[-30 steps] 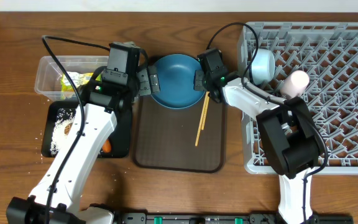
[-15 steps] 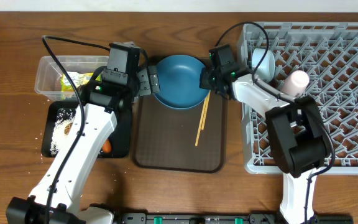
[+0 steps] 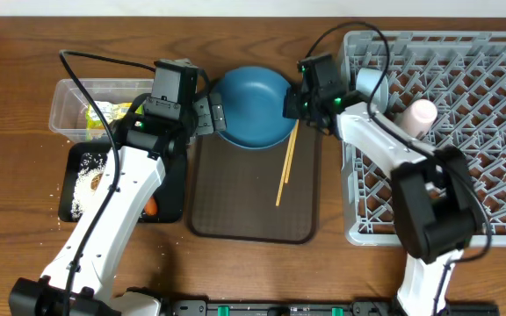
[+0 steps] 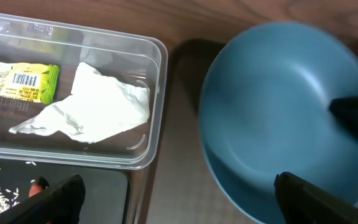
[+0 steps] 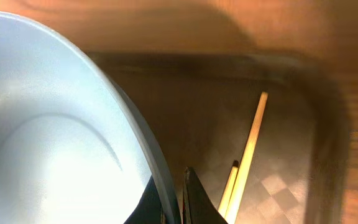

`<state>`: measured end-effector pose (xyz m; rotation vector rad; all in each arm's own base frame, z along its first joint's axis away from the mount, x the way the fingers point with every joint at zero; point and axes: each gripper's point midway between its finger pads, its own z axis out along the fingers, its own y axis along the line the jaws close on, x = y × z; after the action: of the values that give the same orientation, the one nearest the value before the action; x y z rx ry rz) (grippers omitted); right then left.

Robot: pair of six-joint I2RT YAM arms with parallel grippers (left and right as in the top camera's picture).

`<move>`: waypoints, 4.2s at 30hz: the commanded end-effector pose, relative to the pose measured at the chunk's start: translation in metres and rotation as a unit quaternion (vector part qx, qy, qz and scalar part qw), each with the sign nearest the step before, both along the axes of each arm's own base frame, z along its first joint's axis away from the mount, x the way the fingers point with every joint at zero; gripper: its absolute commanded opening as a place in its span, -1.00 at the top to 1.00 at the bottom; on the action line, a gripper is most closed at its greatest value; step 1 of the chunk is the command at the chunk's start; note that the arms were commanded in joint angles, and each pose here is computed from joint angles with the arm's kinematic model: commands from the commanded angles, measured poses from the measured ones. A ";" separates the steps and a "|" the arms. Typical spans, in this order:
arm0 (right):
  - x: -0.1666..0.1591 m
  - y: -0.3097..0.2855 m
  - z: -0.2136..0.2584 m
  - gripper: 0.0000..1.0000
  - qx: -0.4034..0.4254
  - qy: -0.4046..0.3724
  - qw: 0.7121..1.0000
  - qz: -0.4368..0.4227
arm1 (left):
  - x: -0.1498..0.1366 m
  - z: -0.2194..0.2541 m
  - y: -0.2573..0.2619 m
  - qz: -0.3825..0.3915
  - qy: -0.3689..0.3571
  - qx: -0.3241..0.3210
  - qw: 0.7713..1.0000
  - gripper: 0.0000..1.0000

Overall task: Sort waste into correct bins and load items into the dishwasher rack
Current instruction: 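Lift the blue plate and carry it right over the dish rack, then lower the blue plate upright into the rack's right side and release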

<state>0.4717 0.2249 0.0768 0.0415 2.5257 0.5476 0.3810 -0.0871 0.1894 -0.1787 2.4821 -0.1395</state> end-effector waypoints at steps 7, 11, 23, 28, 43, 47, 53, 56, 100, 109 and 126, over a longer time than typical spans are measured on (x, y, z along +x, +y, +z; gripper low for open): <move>0.000 -0.053 0.069 0.98 -0.041 -0.056 0.997 -0.034 | 0.001 0.002 -0.001 -0.007 -0.001 0.003 1.000 -0.96; -0.005 -0.084 0.087 0.98 -0.081 -0.066 0.993 -0.055 | 0.001 0.002 -0.001 -0.007 -0.001 0.003 1.000 -0.96; -0.036 -0.194 0.125 0.98 -0.180 -0.053 0.973 -0.136 | 0.001 0.002 -0.001 -0.007 -0.001 0.003 1.000 -0.96; -0.059 -0.246 0.132 0.98 -0.212 -0.025 0.962 -0.168 | 0.001 0.002 -0.001 -0.007 -0.001 0.003 1.000 -0.96; -0.106 -0.377 0.158 0.98 -0.296 -0.008 0.925 -0.239 | 0.001 0.002 -0.001 -0.007 -0.001 0.003 1.000 -0.96; -0.116 -0.408 0.162 0.98 -0.329 -0.001 0.910 -0.252 | 0.001 0.002 -0.001 -0.007 -0.001 0.003 1.000 -0.96; -0.126 -0.447 0.176 0.98 -0.404 -0.002 0.881 -0.246 | 0.001 0.002 -0.001 -0.007 -0.001 0.003 1.000 -0.96; -0.128 -0.464 0.185 0.99 -0.447 -0.006 0.865 -0.229 | 0.001 0.002 -0.001 -0.006 -0.001 0.003 1.000 -0.96; -0.097 -0.568 0.167 0.98 -0.728 0.116 0.665 0.122 | 0.001 0.002 -0.001 -0.007 -0.001 0.003 1.000 -0.96; -0.087 -0.559 0.161 0.98 -0.715 0.095 0.686 0.097 | 0.001 0.002 -0.001 -0.007 -0.001 0.003 1.000 -0.96; -0.056 -0.505 0.148 0.97 -0.644 0.028 0.764 0.002 | 0.001 0.002 -0.001 -0.007 -0.001 0.003 1.000 -0.96</move>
<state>0.3974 -0.3060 0.2392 -0.5558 2.4247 -1.4331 0.3810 -0.0871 0.1892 -0.1787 2.4825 -0.1394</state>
